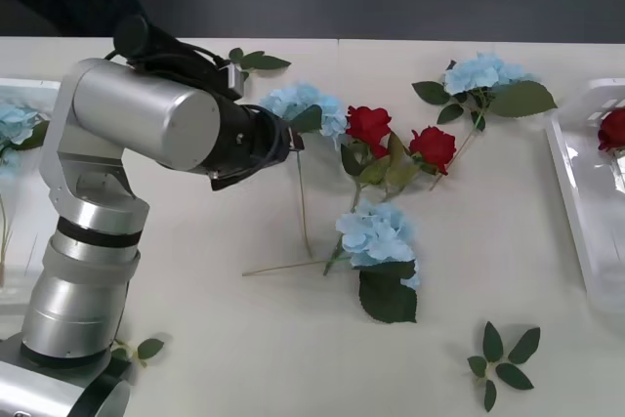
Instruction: Put the red flowers into the right box and the blue flowers into the left box
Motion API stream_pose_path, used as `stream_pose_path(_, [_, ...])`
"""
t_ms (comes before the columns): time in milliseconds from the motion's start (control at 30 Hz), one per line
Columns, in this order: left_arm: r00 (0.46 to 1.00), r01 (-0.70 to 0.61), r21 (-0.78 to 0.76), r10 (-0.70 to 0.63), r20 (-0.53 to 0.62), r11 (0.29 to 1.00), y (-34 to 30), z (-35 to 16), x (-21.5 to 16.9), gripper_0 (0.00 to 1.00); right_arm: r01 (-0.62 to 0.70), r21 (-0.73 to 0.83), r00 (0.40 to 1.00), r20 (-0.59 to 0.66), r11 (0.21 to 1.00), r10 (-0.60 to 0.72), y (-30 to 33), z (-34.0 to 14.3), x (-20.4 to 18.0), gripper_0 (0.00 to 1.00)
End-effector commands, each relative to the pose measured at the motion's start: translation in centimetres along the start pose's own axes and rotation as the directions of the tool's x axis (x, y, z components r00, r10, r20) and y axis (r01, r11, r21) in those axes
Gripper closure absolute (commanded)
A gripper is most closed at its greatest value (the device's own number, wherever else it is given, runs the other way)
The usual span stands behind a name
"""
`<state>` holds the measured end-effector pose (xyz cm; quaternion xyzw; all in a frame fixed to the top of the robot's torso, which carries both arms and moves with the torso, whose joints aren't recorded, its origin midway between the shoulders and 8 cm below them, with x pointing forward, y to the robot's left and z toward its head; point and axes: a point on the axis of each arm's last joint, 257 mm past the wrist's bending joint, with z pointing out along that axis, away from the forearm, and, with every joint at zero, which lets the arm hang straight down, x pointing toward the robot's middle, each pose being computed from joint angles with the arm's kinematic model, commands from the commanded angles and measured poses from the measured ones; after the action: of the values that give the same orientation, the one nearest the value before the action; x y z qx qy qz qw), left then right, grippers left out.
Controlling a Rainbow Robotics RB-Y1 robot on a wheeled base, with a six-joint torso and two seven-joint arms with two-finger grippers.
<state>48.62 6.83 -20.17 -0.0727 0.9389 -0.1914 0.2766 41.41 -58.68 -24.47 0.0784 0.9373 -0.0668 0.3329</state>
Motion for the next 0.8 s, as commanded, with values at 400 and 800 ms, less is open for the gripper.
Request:
stream_pose_path(400, [0.999,0.023,-0.076,-0.02,0.042,0.997,-1.4,6.5,1.0,0.0,-0.001,0.022,0.999,0.042,1.0,0.0,-0.1,-0.6,-3.0,0.4])
stream_pose_path(800, [0.999,-0.029,-0.07,0.031,0.036,0.997,-2.3,9.7,1.8,0.0,0.055,0.053,0.998,0.034,0.997,-0.057,0.6,-0.6,-2.9,0.37])
